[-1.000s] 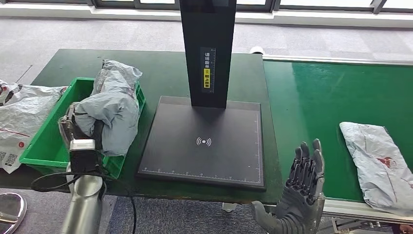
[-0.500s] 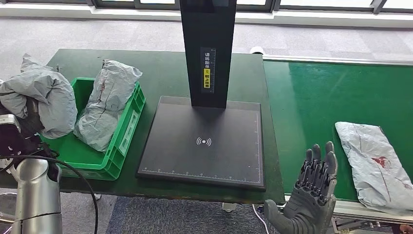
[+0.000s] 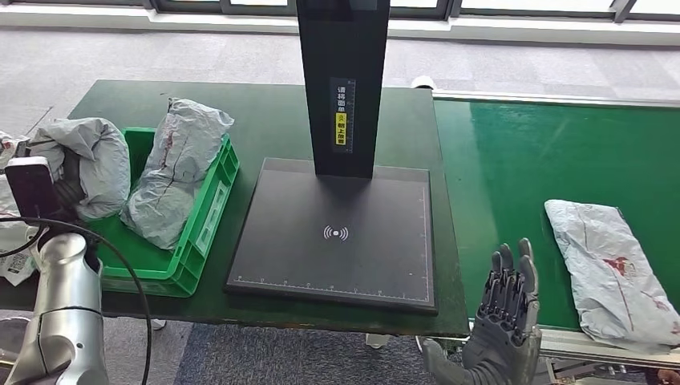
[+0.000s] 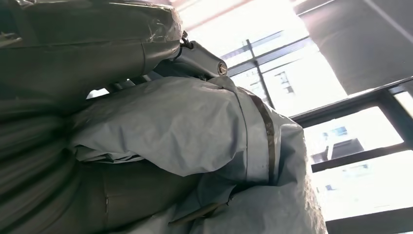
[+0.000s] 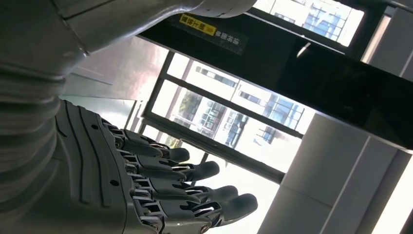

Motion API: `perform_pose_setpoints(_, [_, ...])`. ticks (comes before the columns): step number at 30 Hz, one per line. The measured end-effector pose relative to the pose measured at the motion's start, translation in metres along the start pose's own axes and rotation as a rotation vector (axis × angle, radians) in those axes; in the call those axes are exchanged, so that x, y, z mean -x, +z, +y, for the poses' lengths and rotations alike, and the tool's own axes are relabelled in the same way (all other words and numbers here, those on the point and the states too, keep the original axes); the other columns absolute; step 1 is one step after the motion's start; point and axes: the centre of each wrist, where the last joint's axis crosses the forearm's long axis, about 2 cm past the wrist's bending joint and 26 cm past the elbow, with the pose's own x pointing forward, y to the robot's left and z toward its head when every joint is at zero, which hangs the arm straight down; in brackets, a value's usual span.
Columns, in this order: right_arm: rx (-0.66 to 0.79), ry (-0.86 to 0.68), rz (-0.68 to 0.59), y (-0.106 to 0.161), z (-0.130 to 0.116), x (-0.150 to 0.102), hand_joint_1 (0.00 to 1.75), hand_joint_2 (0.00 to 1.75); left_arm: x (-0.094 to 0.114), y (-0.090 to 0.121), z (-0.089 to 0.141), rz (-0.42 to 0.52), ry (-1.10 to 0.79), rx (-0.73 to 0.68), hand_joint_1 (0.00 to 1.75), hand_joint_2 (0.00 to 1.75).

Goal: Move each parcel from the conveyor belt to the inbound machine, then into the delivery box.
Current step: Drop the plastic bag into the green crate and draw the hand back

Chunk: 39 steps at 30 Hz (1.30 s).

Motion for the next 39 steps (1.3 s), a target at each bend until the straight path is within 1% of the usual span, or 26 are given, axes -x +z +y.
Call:
perform_pose_setpoints(3, [-0.003,0.002,0.005,-0.001,-0.001,0.0,0.0,1.75,0.009,0.008,-0.004,0.051,-0.005,0.015,1.75,1.75])
perform_pose_setpoints(9, [0.005,0.012,0.016,0.0,-0.003,0.001,0.0,1.75,0.021,0.019,-0.008,0.111,-0.002,0.032,1.75,1.75])
perform_pose_setpoints(12, [0.007,0.018,0.02,0.0,-0.005,0.001,0.0,1.75,0.029,0.026,-0.008,0.145,0.019,0.033,1.75,1.75])
perform_pose_setpoints(13, [0.009,0.021,0.021,0.001,-0.005,0.002,0.0,1.75,0.032,0.028,-0.008,0.152,0.025,0.032,1.7,1.75])
perform_pose_setpoints(16, [0.013,0.03,0.022,0.001,-0.006,0.003,0.0,1.75,0.037,0.032,-0.009,0.169,0.034,0.03,0.41,1.75])
perform_pose_setpoints(17, [0.012,0.034,0.022,0.001,-0.006,0.003,0.0,1.75,0.037,0.032,-0.01,0.175,0.037,0.03,0.02,1.31])
perform_pose_setpoints(20, [0.014,0.047,0.025,0.0,-0.008,0.004,0.0,1.75,0.035,0.029,-0.015,0.188,0.042,0.03,0.0,0.0])
perform_pose_setpoints(24, [0.021,0.063,0.034,-0.001,-0.011,0.006,0.0,1.75,0.033,0.029,-0.019,0.199,0.057,0.014,0.0,0.0])
perform_pose_setpoints(28, [0.046,0.099,0.045,0.0,-0.018,0.008,0.0,1.75,0.029,0.033,-0.021,0.189,0.1,-0.009,0.0,0.0])
perform_pose_setpoints(32, [0.072,0.138,0.054,0.001,-0.027,0.009,0.0,1.75,0.021,0.045,-0.02,0.154,0.139,-0.039,0.0,0.0])
perform_pose_setpoints(39, [0.098,0.186,0.063,0.001,-0.036,0.013,0.0,1.75,0.003,0.063,-0.012,0.068,0.125,-0.156,0.0,0.0])
